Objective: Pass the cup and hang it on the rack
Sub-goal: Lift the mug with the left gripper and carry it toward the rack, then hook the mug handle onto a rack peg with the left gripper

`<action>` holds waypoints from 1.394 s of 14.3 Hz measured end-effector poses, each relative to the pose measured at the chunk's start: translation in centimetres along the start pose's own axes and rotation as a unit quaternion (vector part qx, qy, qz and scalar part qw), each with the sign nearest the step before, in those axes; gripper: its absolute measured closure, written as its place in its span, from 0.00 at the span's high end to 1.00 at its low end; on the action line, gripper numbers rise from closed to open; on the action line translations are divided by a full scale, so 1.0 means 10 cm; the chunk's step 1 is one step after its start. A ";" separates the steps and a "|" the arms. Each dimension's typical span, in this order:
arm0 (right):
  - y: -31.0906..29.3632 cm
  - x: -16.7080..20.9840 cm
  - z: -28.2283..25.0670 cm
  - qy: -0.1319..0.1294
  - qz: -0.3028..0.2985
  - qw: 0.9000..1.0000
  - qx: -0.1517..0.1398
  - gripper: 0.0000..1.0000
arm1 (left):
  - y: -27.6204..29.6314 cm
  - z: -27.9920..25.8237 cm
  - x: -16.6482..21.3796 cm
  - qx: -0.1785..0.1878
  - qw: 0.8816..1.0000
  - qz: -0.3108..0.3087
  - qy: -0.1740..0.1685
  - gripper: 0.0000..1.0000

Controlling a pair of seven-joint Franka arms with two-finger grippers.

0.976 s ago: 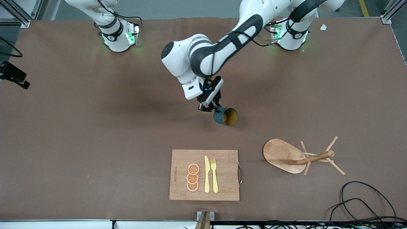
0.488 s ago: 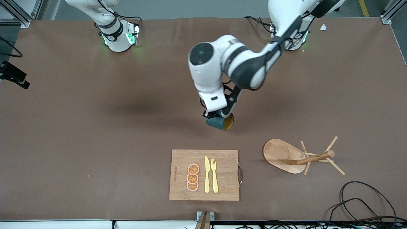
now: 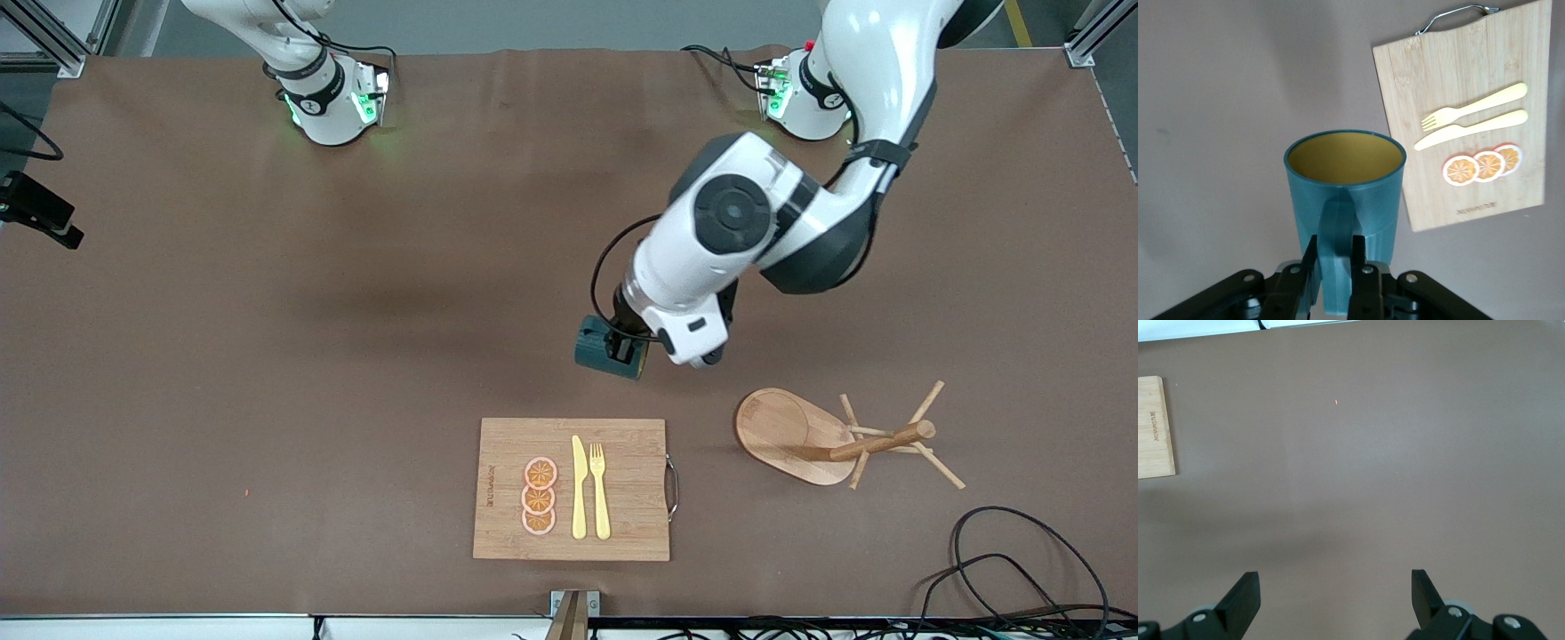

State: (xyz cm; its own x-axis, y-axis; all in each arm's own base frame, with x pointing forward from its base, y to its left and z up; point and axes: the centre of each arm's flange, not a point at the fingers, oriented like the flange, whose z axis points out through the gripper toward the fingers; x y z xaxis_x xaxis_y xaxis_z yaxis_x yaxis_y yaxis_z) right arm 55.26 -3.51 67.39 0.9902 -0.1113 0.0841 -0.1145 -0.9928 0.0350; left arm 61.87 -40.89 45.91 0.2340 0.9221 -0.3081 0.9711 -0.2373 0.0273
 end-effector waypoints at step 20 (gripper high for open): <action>0.00 0.00 0.00 0.000 0.000 1.000 0.000 1.00 | 0.22 -1.03 3.26 -0.046 0.970 -0.013 -0.238 0.21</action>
State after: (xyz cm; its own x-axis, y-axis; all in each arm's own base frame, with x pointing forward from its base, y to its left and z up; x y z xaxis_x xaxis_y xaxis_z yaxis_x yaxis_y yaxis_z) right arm 55.27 -3.47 67.40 0.9903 -0.1103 0.0841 -0.1136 -0.9929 0.0350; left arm 72.17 -8.21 45.71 0.1825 0.6760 -0.7139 0.9815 -0.1684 0.0914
